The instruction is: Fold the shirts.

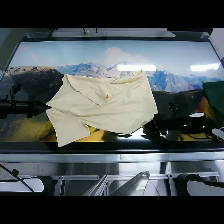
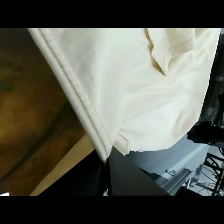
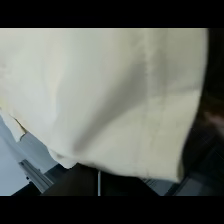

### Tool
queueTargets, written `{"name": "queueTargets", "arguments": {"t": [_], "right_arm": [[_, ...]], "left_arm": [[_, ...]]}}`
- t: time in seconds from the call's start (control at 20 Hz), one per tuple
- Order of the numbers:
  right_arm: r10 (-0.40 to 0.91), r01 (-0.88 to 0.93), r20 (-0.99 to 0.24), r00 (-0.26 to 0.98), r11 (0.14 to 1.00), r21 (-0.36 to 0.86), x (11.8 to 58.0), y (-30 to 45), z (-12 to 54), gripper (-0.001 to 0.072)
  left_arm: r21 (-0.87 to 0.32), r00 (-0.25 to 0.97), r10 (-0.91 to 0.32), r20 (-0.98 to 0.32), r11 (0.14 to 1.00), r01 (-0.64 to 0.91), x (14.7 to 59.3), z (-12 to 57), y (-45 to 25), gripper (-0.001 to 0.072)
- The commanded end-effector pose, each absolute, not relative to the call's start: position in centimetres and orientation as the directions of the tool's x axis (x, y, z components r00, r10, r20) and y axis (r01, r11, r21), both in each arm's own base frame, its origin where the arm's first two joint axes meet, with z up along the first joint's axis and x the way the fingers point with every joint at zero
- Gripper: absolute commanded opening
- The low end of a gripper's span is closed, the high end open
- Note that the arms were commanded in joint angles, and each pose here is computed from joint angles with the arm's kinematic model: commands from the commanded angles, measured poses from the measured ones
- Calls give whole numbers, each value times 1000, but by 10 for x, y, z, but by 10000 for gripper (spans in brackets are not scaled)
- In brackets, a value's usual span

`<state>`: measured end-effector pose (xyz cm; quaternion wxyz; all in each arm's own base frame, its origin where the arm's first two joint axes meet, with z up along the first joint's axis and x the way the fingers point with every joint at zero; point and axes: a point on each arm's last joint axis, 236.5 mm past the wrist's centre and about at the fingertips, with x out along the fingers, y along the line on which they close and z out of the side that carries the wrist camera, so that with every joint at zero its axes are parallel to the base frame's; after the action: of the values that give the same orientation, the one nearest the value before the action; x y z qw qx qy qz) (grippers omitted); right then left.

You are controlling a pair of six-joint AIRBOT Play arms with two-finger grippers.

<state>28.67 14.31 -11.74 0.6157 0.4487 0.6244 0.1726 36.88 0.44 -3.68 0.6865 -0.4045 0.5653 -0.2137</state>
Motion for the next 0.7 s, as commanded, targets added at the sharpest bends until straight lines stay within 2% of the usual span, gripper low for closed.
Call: {"name": "queueTargets", "arguments": {"t": [0.0,0.25,0.35,0.45,0.5,0.55,0.65], "right_arm": [[794,334,-588,156,518,787,285,145,-111,17],[806,297,-566,174,505,811,290,146,-101,16],[850,204,-496,175,462,863,291,150,-62,16],[863,63,-440,249,439,896,302,141,-4,16],[855,-35,-397,334,432,901,314,130,39,16],[831,-127,-347,435,438,890,326,116,85,16],[729,-335,-204,653,520,786,337,78,200,16]], "left_arm": [[-796,272,-749,-604,582,-164,369,-36,5,20],[-802,270,-756,-596,574,-163,369,-34,3,20],[-866,301,-813,-499,480,-139,373,-11,-6,20],[-956,379,-886,-268,293,7,384,53,-16,20],[-975,420,-898,-128,192,113,387,98,-17,20],[-966,455,-890,19,102,240,387,148,-13,20],[-852,455,-828,326,-49,522,367,254,2,20]]}}
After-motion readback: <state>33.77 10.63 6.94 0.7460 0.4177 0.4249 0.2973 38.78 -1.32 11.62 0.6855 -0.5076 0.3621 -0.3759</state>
